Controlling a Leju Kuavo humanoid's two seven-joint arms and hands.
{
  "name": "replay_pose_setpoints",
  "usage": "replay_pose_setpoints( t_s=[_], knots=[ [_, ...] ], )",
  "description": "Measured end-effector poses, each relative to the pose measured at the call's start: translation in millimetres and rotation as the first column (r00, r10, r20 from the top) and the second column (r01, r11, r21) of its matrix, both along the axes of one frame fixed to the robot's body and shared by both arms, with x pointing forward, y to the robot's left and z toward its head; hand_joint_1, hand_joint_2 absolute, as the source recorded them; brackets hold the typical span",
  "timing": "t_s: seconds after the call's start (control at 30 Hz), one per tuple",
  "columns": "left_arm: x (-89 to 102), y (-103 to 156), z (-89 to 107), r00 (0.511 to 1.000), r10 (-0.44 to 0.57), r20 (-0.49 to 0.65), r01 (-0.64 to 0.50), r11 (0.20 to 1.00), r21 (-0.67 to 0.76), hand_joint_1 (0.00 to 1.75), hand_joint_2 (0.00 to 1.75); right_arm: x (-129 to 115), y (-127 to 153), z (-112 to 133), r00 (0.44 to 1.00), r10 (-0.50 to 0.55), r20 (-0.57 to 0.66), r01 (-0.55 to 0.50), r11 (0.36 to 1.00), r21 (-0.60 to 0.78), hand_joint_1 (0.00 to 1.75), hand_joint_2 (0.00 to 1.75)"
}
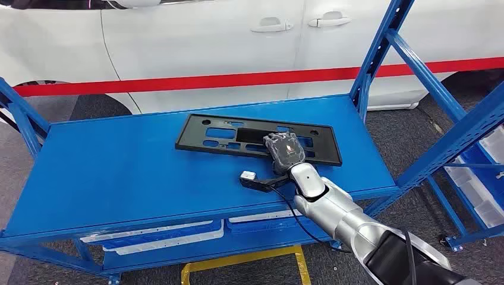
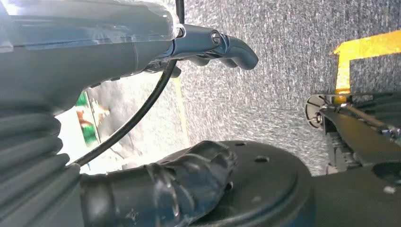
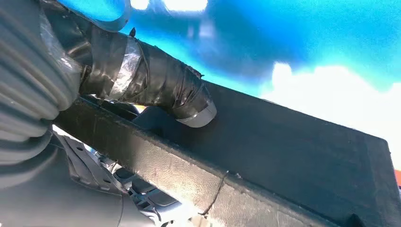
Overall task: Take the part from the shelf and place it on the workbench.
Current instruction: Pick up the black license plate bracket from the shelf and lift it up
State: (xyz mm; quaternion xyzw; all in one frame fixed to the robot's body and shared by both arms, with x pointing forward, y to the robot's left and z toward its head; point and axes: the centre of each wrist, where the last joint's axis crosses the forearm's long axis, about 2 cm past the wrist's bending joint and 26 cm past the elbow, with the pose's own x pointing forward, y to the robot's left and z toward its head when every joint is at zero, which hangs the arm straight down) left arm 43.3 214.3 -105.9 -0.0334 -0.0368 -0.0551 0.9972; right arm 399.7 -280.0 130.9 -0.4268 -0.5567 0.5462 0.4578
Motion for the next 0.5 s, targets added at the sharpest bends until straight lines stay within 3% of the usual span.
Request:
replay_pose_setpoints(
  t_s=[0.1, 0.33, 0.5],
  knots=[
    [-1.3, 1, -0.2, 1.0, 0.015, 0.007, -0.015, 1.0, 0.005, 0.0, 1.75, 0, 3, 17, 0.996, 0.06, 0.068, -0.063, 0.997, 0.044, 1.75, 1.75],
    [-7.1, 0, -0.7, 0.998, 0.051, 0.048, -0.053, 0.998, 0.043, 0.0, 1.75, -19, 12, 99, 0.906, 0.224, 0.358, -0.271, 0.959, 0.084, 1.75, 1.75],
    [-7.3, -3, -0.3, 0.997, 0.05, 0.052, -0.052, 0.998, 0.038, 0.0, 1.75, -35, 7, 123, 0.846, 0.289, 0.448, -0.34, 0.94, 0.035, 1.75, 1.75]
  ],
)
